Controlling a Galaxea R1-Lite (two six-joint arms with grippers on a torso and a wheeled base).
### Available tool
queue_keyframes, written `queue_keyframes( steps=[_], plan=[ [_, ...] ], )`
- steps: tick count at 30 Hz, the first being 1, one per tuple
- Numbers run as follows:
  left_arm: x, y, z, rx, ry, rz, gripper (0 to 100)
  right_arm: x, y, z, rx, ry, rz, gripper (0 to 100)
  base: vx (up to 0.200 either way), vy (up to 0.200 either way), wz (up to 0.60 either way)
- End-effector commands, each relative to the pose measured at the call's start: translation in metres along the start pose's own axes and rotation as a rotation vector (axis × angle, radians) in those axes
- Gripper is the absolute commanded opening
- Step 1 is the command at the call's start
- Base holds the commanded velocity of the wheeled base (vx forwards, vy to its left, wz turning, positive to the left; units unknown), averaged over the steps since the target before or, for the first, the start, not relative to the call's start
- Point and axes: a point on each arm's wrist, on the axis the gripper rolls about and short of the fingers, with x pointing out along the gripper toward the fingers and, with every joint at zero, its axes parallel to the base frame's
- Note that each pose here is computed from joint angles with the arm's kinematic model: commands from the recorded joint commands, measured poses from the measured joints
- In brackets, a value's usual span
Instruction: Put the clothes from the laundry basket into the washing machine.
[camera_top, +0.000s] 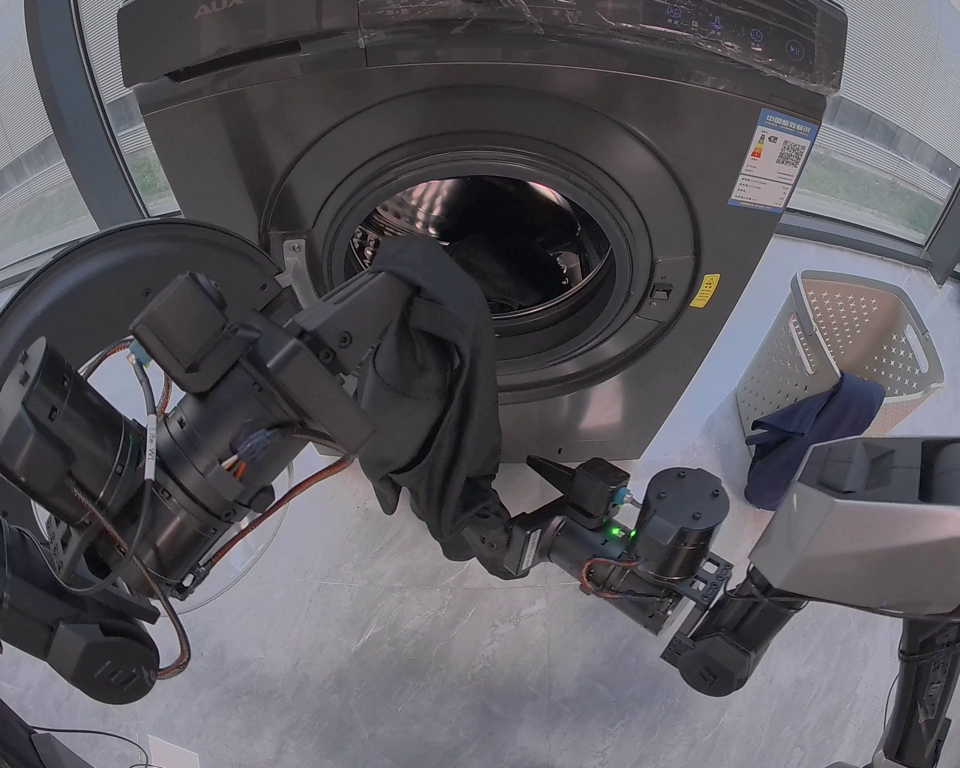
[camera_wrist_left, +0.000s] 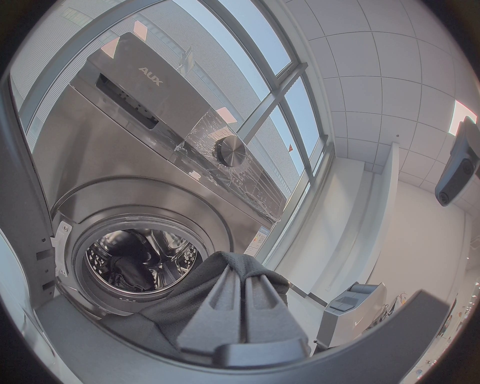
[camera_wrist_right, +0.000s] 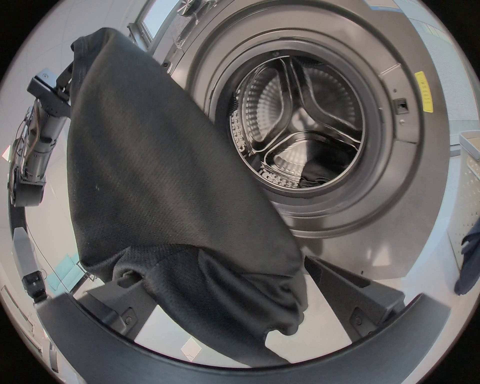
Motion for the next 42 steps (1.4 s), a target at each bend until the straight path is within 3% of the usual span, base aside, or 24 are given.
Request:
queue_keyframes(
  steps=[1, 6, 20, 21, 35, 38, 39, 40, 41, 42],
  plan=[
    [0.001, -0.002, -0.002, -0.006, 0.005, -0.009, 0, 0.02, 0.005, -0.025, -0.013, 0.017, 0.031, 100, 0.0, 0.0, 0.0],
    [0.001, -0.006, -0.003, -0.011, 0.009, -0.019, 0, 0.034, 0.009, -0.033, -0.014, -0.001, 0.058, 100, 0.0, 0.0, 0.0],
    [0.0, -0.009, 0.0, -0.013, -0.001, -0.032, 0, 0.066, -0.017, -0.026, -0.022, -0.107, -0.017, 100, 0.0, 0.0, 0.0],
    [0.0, -0.01, 0.0, -0.014, -0.001, -0.033, 0, 0.067, -0.016, -0.025, -0.021, -0.114, -0.026, 0, 0.0, 0.0, 0.0],
    [-0.003, -0.005, 0.001, -0.005, -0.002, 0.002, 0, 0.067, -0.016, -0.017, -0.019, -0.147, -0.038, 0, 0.0, 0.0, 0.0],
    [-0.016, 0.02, 0.005, 0.045, 0.013, 0.109, 0, 0.045, -0.025, 0.011, -0.019, -0.161, -0.066, 0, 0.0, 0.0, 0.0],
    [-0.016, 0.02, 0.005, 0.045, 0.013, 0.109, 0, 0.045, -0.025, 0.011, -0.019, -0.161, -0.066, 0, 0.0, 0.0, 0.0],
    [-0.028, 0.032, -0.005, 0.053, 0.072, 0.165, 0, 0.029, -0.03, 0.028, -0.022, -0.161, -0.086, 0, 0.0, 0.0, 0.0],
    [-0.03, 0.033, -0.007, 0.053, 0.082, 0.169, 0, 0.027, -0.031, 0.03, -0.021, -0.162, -0.086, 0, 0.0, 0.0, 0.0],
    [-0.039, 0.039, -0.021, 0.042, 0.15, 0.196, 0, 0.016, -0.032, 0.044, -0.023, -0.177, -0.091, 0, 0.0, 0.0, 0.0]
  ],
)
